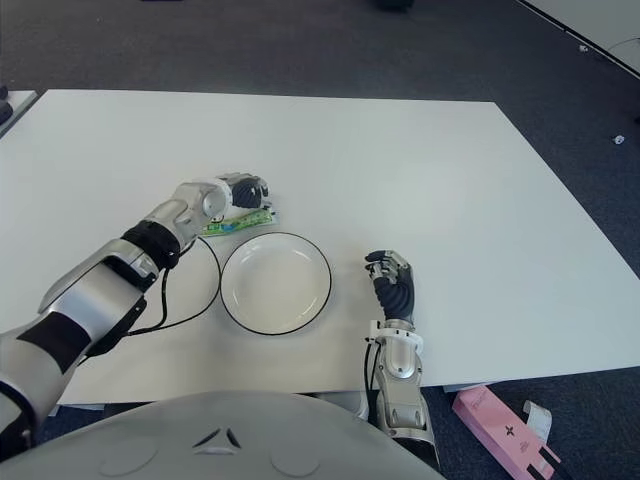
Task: Put the toothpaste on the table into the plate.
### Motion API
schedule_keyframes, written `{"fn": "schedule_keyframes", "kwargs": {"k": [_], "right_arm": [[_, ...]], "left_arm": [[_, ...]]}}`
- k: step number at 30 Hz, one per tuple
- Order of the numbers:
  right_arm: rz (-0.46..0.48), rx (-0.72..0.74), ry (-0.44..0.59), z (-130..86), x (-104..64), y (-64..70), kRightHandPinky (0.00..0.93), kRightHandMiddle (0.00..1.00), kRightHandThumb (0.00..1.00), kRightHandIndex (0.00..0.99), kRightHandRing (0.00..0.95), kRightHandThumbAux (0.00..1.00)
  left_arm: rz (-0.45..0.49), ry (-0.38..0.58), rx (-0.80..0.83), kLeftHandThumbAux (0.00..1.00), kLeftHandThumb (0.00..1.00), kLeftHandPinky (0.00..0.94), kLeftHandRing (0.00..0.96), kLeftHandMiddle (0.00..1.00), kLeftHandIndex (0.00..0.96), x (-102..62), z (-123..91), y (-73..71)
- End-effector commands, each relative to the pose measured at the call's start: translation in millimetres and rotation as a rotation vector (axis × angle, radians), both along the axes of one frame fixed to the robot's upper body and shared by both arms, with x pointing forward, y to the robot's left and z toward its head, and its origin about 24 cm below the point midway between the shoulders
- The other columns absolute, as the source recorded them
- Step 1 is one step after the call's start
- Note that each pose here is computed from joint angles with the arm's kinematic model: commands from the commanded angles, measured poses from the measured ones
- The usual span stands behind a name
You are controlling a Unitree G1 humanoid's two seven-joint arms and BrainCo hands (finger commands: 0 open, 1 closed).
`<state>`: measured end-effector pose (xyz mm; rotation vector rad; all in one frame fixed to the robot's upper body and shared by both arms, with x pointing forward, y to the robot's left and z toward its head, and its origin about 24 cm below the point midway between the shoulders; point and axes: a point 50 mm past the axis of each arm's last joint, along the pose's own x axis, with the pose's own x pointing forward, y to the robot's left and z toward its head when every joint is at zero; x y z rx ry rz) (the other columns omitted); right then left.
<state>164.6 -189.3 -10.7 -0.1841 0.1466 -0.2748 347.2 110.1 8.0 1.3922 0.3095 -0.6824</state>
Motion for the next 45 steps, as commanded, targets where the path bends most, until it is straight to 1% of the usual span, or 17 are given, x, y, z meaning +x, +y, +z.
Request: {"fn": "schedule_keyframes", "kwargs": {"k": [1, 8, 11, 14, 15, 20, 24, 26, 30, 32, 37, 41, 45], "right_arm": [[0.001, 0.001, 0.004, -0.6, -1.9, -2.4, 0.470, 0.469, 0.715, 0.427, 0.474, 0.729], [0.004, 0.001, 0.005, -0.7, -2.5, -3.4, 0.476, 0.474, 0.715, 0.427, 0.473, 0.729], [0.008, -0.005, 0.008, -0.6, -2.5, -3.2, 0.480, 0.475, 0.715, 0.427, 0.474, 0.730], [0.015, -0.010, 0.011, -0.5, -2.4, -2.8, 0.481, 0.474, 0.714, 0.426, 0.475, 0.730], [0.017, -0.011, 0.012, -0.5, -2.4, -2.7, 0.480, 0.473, 0.714, 0.426, 0.475, 0.730], [0.020, -0.008, 0.018, -1.1, -1.9, -2.5, 0.473, 0.466, 0.714, 0.426, 0.475, 0.730], [0.017, -0.008, 0.016, -1.1, -1.4, -2.0, 0.468, 0.464, 0.713, 0.426, 0.474, 0.729], [0.017, -0.008, 0.016, -1.2, -1.1, -1.9, 0.467, 0.463, 0.713, 0.426, 0.474, 0.729], [0.017, -0.008, 0.010, -1.0, -0.6, -1.3, 0.458, 0.461, 0.712, 0.426, 0.471, 0.729], [0.017, -0.008, 0.008, -1.0, -0.2, -0.9, 0.460, 0.462, 0.713, 0.426, 0.470, 0.729], [0.017, -0.014, 0.015, -1.4, 0.3, -0.7, 0.456, 0.462, 0.713, 0.427, 0.468, 0.729], [0.022, -0.014, 0.011, -1.5, 0.6, -0.1, 0.467, 0.463, 0.713, 0.426, 0.470, 0.729], [0.024, -0.015, 0.010, -1.5, 0.7, 0.1, 0.466, 0.463, 0.713, 0.426, 0.470, 0.729]], "left_arm": [[0.084, 0.139, 0.133, 0.332, 0.424, 0.138, 0.088, 0.127, 0.259, -43.8, -57.6, 40.9], [0.079, 0.048, 0.123, 0.306, 0.446, 0.127, 0.062, 0.124, 0.247, -49.8, -56.6, 49.2], [0.071, 0.015, 0.113, 0.300, 0.457, 0.127, 0.052, 0.118, 0.224, -48.7, -44.9, 55.0], [0.071, -0.015, 0.093, 0.302, 0.466, 0.131, 0.048, 0.112, 0.196, -42.4, -23.8, 60.8], [0.074, -0.017, 0.088, 0.303, 0.464, 0.131, 0.049, 0.109, 0.187, -41.1, -19.7, 62.3], [0.107, 0.019, 0.039, 0.330, 0.422, 0.122, 0.053, 0.085, 0.126, -32.9, -3.3, 73.7], [0.117, 0.037, 0.006, 0.361, 0.367, 0.127, 0.059, 0.075, 0.110, -29.0, 10.5, 82.6], [0.119, 0.042, 0.001, 0.375, 0.339, 0.133, 0.065, 0.071, 0.100, -28.4, 13.9, 84.6], [0.130, 0.040, -0.021, 0.393, 0.310, 0.166, 0.082, 0.071, 0.097, -25.8, 33.6, 93.7], [0.135, 0.036, -0.032, 0.410, 0.290, 0.205, 0.110, 0.086, 0.101, -24.4, 42.1, 95.6], [0.125, 0.041, -0.037, 0.426, 0.259, 0.260, 0.160, 0.125, 0.120, -21.9, 55.0, 96.5], [0.104, 0.050, -0.028, 0.431, 0.248, 0.279, 0.185, 0.144, 0.136, -21.9, 63.9, 99.7], [0.097, 0.055, -0.026, 0.435, 0.260, 0.271, 0.192, 0.149, 0.143, -22.6, 66.0, 101.2]]}}
